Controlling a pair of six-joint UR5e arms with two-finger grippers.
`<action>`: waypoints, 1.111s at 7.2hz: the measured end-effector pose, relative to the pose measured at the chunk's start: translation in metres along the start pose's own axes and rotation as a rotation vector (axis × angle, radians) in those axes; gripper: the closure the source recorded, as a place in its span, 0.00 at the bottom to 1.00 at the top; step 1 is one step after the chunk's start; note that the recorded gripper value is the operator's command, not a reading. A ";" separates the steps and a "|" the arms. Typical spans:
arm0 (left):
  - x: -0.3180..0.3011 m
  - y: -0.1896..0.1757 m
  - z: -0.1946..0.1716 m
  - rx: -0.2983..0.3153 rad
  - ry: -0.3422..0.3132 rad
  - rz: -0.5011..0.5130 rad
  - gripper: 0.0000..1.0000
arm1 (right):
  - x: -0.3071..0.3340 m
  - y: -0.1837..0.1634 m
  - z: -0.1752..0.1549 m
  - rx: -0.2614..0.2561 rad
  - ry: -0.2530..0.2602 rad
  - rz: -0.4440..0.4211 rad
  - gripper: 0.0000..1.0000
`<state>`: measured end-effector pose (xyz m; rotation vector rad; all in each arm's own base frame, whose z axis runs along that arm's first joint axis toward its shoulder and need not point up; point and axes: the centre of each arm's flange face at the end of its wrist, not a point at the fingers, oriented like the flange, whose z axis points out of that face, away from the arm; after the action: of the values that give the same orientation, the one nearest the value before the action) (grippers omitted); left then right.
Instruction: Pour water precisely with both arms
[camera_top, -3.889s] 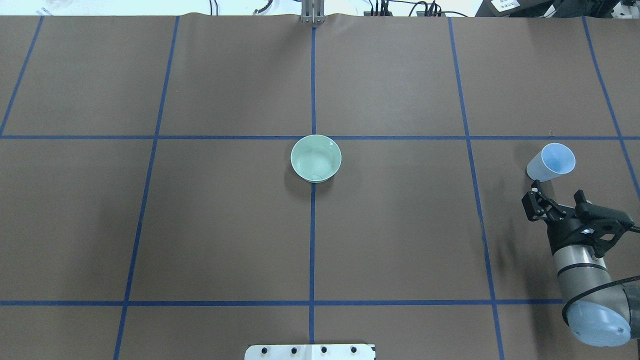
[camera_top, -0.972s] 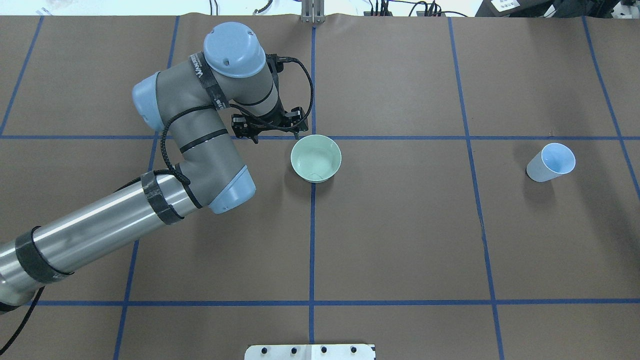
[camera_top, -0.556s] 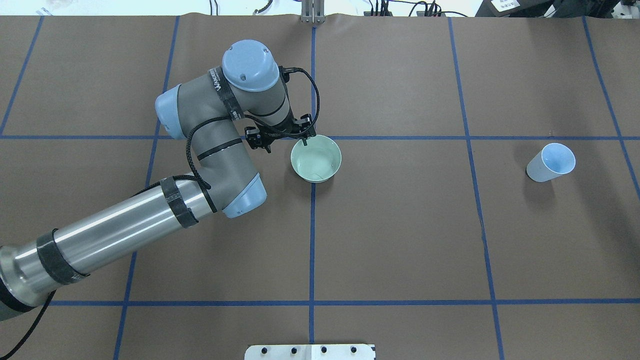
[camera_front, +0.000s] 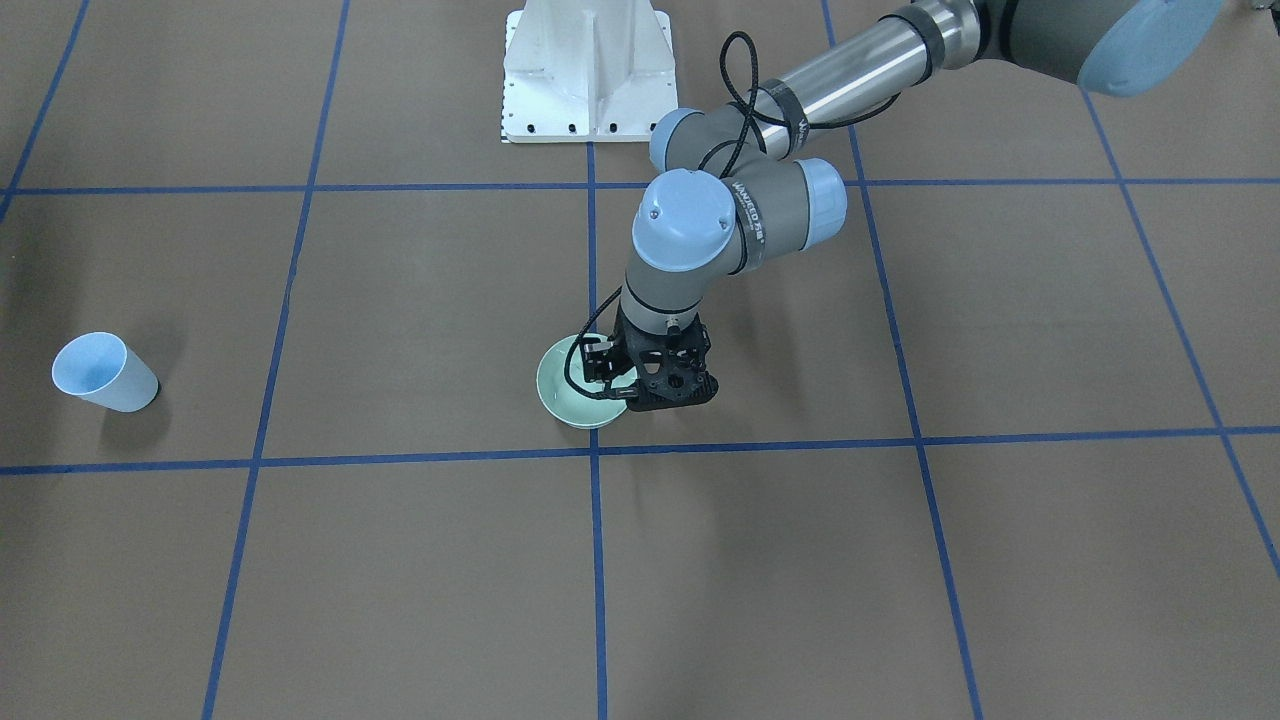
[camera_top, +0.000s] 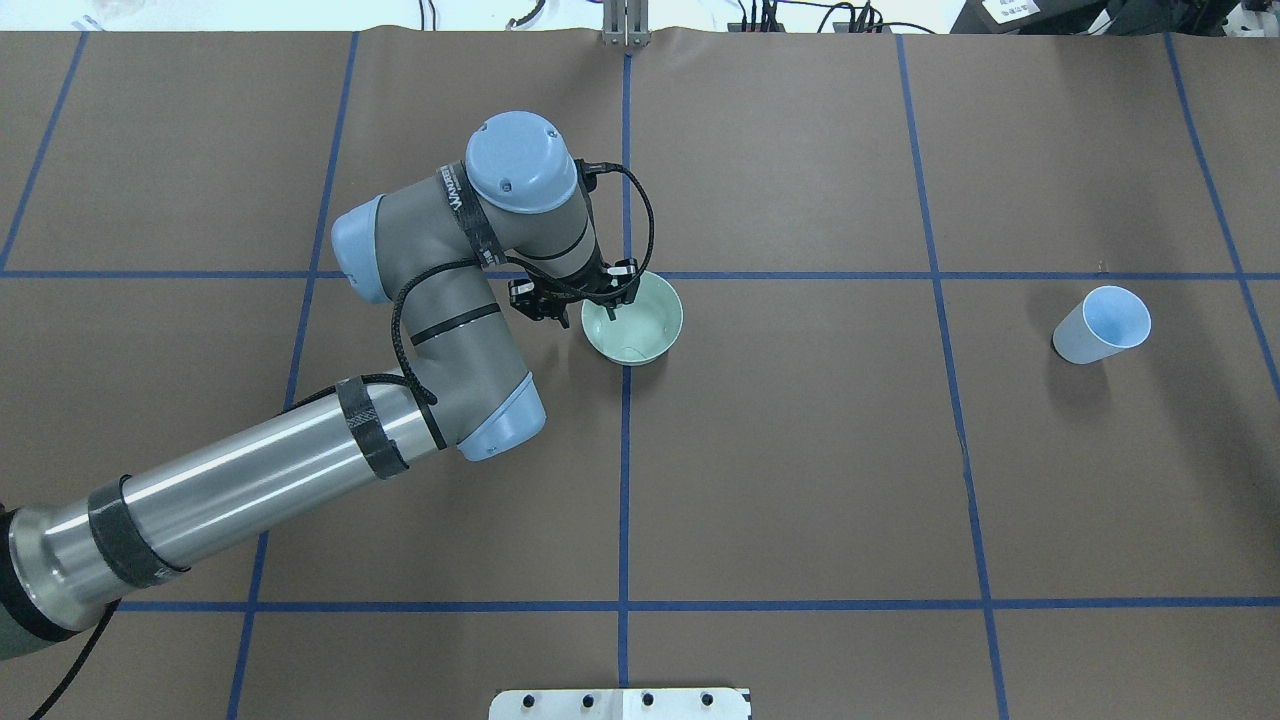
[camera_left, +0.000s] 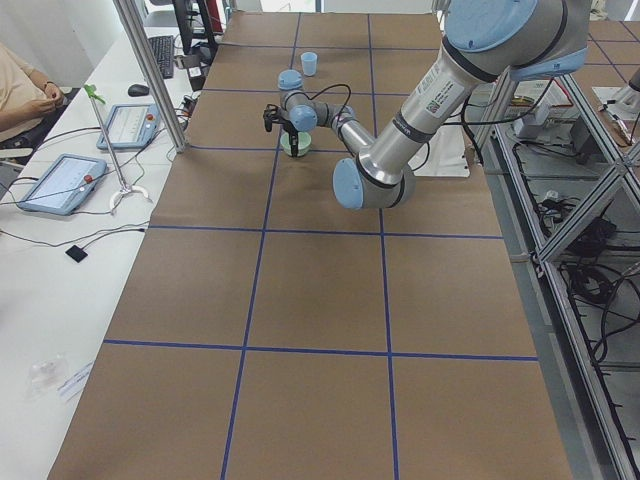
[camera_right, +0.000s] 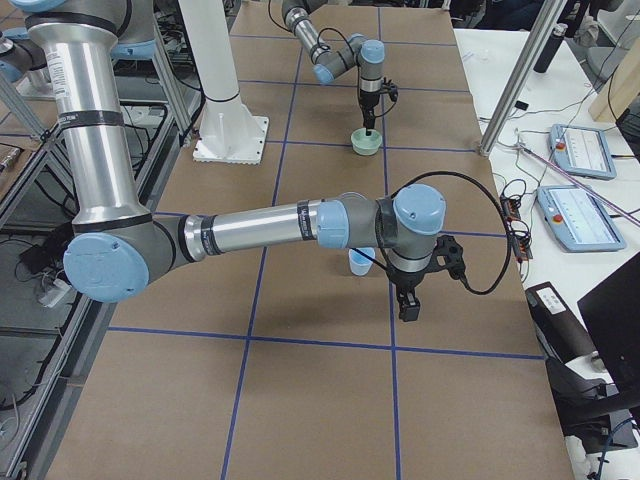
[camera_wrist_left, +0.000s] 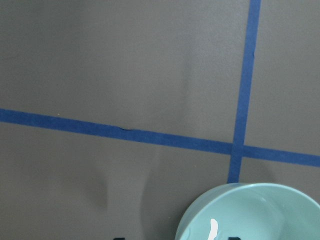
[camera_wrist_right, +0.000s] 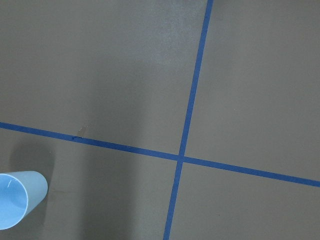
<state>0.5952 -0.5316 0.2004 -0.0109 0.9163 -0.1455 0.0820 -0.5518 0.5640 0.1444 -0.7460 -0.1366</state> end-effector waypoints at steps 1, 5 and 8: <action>0.001 0.003 0.001 -0.003 0.001 0.007 1.00 | -0.001 0.000 -0.001 0.002 0.000 -0.001 0.00; 0.002 -0.005 -0.016 0.005 0.018 0.048 1.00 | -0.003 -0.002 -0.003 0.007 -0.005 -0.004 0.00; -0.037 -0.034 -0.051 -0.001 0.055 0.108 1.00 | -0.003 -0.001 -0.003 0.006 -0.007 -0.005 0.00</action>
<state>0.5291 -0.5577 0.2009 0.0417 0.9698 -0.0454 0.0814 -0.5521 0.5597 0.1520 -0.7530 -0.1398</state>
